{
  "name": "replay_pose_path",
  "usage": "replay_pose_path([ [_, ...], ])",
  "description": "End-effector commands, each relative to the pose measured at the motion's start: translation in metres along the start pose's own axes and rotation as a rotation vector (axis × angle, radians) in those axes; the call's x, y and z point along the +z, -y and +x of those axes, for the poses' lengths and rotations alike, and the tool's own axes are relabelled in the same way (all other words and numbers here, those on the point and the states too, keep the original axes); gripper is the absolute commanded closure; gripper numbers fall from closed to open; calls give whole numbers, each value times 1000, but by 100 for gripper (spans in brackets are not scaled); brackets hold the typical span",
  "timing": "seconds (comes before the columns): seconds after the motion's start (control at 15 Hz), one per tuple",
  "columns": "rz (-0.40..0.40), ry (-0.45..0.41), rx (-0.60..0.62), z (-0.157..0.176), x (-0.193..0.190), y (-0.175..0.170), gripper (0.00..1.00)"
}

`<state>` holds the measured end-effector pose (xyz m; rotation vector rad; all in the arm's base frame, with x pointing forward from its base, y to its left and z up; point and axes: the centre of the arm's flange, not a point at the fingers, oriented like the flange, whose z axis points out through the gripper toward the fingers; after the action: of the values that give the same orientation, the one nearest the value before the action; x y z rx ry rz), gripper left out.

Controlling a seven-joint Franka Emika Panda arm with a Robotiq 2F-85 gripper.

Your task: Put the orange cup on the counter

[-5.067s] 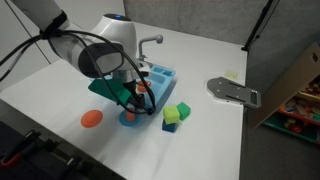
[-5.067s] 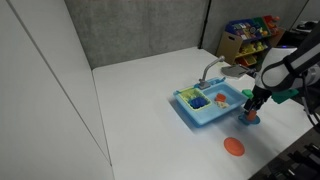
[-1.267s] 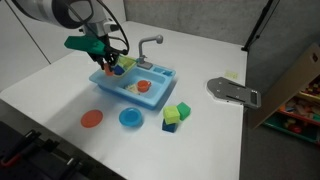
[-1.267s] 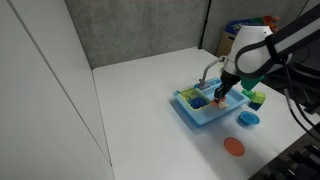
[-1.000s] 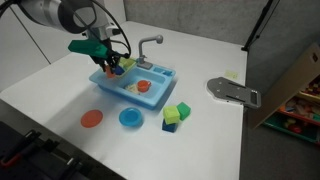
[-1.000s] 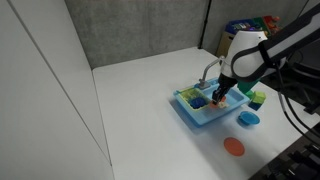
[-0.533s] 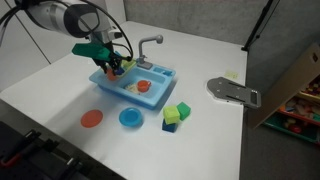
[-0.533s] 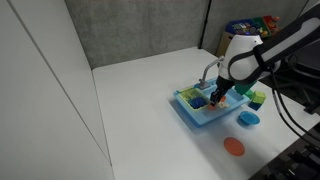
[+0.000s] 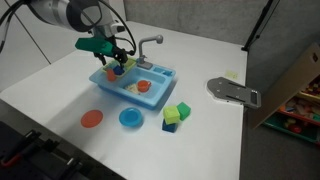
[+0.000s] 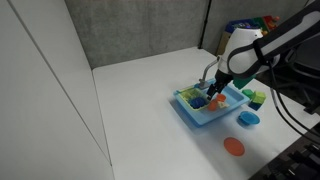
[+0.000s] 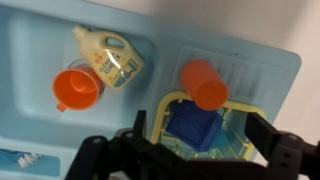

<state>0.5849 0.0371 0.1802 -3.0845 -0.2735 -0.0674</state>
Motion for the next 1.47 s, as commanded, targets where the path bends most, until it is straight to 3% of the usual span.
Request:
replay_pose_path([
  [0.0, -17, -28, 44, 12, -26, -18, 0],
  [0.4, -35, -40, 109, 14, -56, -60, 0],
  [0.73, -18, 39, 147, -3, -97, -88, 0],
  [1.13, -19, 129, 165, -28, -164, -94, 0],
  [1.4, -66, 160, 159, -44, -222, -94, 0],
])
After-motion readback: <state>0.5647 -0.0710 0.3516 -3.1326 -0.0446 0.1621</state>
